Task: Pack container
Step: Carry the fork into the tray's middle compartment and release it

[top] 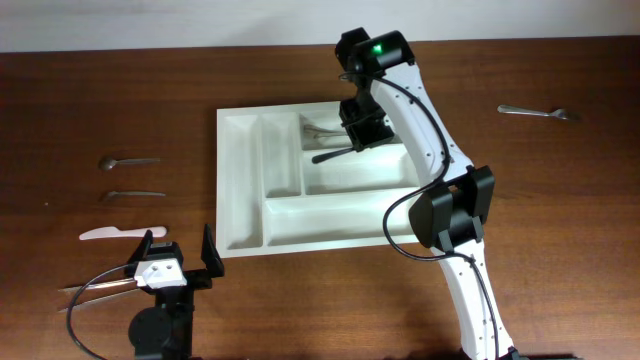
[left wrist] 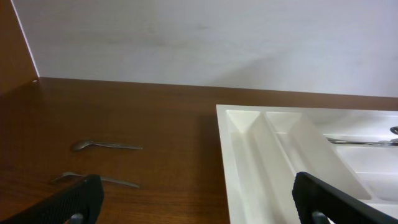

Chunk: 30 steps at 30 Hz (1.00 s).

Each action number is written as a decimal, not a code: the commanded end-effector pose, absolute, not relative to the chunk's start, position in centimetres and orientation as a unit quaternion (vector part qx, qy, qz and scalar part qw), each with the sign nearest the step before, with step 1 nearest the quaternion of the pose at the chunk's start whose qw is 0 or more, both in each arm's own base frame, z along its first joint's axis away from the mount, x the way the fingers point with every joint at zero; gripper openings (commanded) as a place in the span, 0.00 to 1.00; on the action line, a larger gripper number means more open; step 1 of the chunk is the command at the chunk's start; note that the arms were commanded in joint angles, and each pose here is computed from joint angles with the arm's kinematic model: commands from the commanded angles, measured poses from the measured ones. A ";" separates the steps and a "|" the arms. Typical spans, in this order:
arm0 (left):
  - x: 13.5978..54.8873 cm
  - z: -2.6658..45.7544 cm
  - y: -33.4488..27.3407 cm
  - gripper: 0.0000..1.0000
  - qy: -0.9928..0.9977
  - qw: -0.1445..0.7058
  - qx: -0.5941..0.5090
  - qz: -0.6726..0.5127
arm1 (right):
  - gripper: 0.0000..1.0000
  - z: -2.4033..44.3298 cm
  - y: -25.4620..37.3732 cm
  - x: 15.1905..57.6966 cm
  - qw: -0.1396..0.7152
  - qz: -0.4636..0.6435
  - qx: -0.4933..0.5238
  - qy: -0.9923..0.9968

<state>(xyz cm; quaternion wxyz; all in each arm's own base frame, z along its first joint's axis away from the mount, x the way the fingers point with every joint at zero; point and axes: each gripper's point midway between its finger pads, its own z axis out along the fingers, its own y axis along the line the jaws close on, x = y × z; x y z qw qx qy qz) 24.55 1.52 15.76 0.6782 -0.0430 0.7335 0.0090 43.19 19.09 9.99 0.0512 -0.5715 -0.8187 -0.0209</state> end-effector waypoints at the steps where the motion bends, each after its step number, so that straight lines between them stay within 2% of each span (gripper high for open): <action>1: 24.6 15.7 1.2 0.99 0.734 0.679 -0.032 0.006 | 0.04 12.5 19.5 43.2 0.041 -0.048 -0.584 -0.809; 13: 24.6 15.7 1.2 0.99 0.734 0.679 -0.032 0.006 | 0.04 11.1 17.8 43.0 0.021 -0.003 -0.594 -0.804; 22: 24.6 15.7 1.2 0.99 0.734 0.679 -0.032 0.006 | 0.04 8.2 16.8 41.0 0.060 0.051 -0.600 -0.796; 30: 24.6 15.7 1.2 0.99 0.734 0.679 -0.032 0.006 | 0.17 7.9 15.6 41.2 0.051 0.061 -0.604 -0.793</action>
